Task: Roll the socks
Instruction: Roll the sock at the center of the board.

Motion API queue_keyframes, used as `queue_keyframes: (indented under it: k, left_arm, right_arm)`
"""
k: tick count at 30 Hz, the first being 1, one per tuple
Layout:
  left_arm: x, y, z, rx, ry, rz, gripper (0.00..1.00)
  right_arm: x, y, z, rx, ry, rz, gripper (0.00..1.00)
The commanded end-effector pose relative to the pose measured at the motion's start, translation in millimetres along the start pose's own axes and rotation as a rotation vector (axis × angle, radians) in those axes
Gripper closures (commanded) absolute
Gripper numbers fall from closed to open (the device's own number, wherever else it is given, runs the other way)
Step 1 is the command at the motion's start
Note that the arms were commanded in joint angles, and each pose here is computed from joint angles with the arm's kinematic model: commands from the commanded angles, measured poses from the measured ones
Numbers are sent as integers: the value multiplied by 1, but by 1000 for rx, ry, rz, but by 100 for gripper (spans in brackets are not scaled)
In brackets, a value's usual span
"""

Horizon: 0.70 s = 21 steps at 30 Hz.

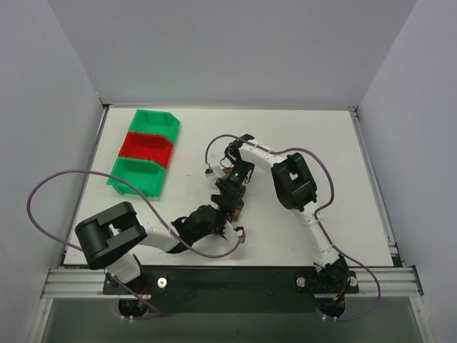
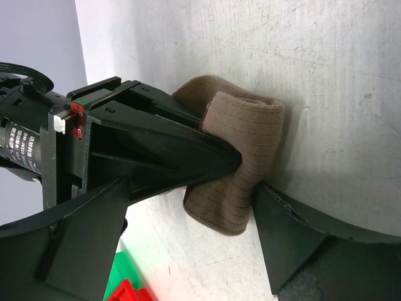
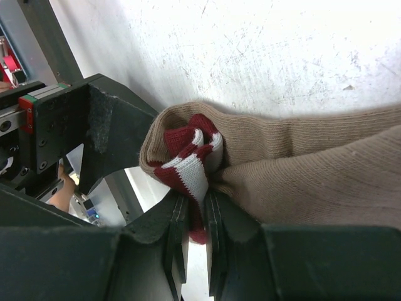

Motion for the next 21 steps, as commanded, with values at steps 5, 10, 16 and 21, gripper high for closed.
queue_keyframes:
  k: [5, 10, 16, 21]
  left_arm:
    - [40, 18, -47, 169, -4, 150, 12]
    - [42, 26, -54, 191, -6, 153, 13]
    - [43, 30, -51, 178, 9, 160, 12]
    - [38, 32, -42, 140, 71, 143, 10]
  right_arm:
    - [13, -9, -4, 11, 28, 70, 97]
    - [10, -6, 0, -30, 17, 43, 97]
    - [6, 3, 17, -117, 26, 15, 98]
    - [-2, 6, 16, -107, 23, -8, 98]
Point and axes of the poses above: each gripper's point midway between its finger pads, its own y axis back along the fingers, its own z axis along the line the jaws close on, x = y × z, the point moved 1 cm from there along y, back along the fingers, and after that the axes turned 7 degrees about -y, right-handed, at the moved point
